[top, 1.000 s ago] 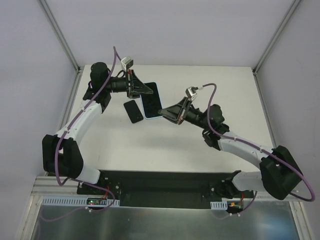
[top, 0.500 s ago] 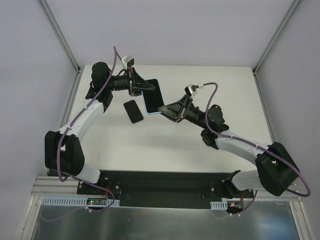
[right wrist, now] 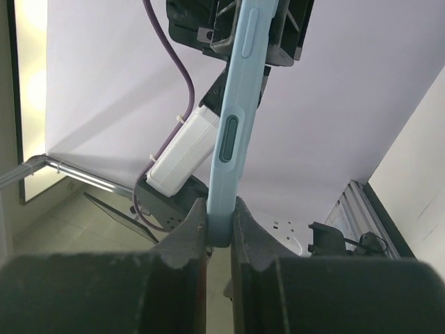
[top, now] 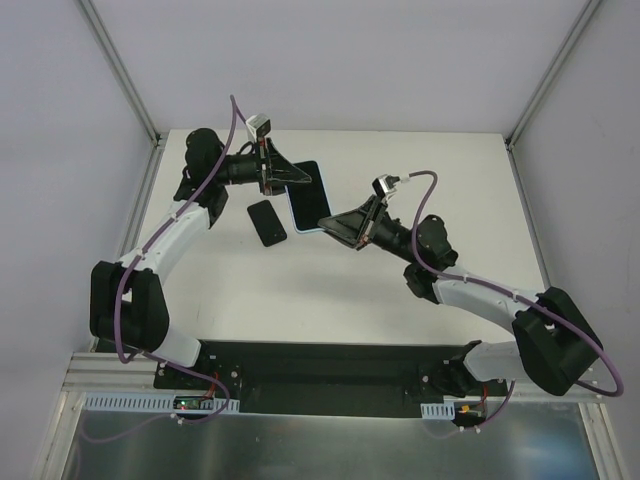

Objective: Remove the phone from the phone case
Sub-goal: Remove the phone case from the phone.

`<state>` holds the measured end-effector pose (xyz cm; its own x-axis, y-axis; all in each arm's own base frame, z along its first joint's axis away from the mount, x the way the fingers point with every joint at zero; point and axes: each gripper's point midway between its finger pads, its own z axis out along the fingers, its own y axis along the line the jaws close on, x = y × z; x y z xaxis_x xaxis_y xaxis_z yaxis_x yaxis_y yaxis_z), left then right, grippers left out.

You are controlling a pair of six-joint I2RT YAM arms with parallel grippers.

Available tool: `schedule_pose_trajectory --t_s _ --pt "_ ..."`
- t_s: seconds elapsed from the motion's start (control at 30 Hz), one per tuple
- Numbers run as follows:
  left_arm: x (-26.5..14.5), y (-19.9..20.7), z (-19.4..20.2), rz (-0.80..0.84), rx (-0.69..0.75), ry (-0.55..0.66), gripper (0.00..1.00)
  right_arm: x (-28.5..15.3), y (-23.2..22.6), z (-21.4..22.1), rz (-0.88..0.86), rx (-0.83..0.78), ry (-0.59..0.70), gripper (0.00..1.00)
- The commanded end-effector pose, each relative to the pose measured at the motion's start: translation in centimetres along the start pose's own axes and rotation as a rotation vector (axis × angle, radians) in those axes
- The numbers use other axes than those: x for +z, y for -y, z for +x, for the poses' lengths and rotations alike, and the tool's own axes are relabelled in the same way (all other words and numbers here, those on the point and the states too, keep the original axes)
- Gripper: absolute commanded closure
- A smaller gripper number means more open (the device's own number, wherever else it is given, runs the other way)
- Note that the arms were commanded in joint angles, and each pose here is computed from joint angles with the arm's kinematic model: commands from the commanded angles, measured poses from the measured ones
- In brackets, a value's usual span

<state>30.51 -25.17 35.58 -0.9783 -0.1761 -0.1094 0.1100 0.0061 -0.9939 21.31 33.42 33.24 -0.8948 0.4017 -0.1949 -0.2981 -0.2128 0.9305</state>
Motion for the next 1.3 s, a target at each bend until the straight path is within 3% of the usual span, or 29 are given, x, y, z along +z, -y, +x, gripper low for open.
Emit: schedule_pose_trajectory --t_s 0.0,0.13,0.33,0.63,0.93,1.27 --pt "-0.9 0.5 -0.2 0.025 -0.041 0.054 1.00 -1.7 -8.7 2.7 -0.340 -0.320 -0.113 0.99" --pt "-0.7 -0.1 1.1 0.017 -0.093 0.046 1.00 -2.4 -11.6 5.7 -0.463 -0.489 -0.325 0.99" --pt "-1.2 -1.8 2.3 -0.001 -0.176 0.073 1.00 -3.7 -12.7 7.8 -0.531 -0.630 -0.492 0.99" --pt "-0.8 -2.5 3.4 -0.010 -0.214 0.069 1.00 -4.2 -13.5 8.4 -0.589 -0.736 -0.530 0.99" --pt "-0.4 -3.7 2.9 -0.027 -0.243 0.068 1.00 -3.8 -13.1 9.5 -0.610 -0.738 -0.616 0.99" --pt "0.2 -4.8 3.4 -0.036 -0.277 0.048 1.00 -3.4 -12.9 9.6 -0.623 -0.755 -0.612 0.99"
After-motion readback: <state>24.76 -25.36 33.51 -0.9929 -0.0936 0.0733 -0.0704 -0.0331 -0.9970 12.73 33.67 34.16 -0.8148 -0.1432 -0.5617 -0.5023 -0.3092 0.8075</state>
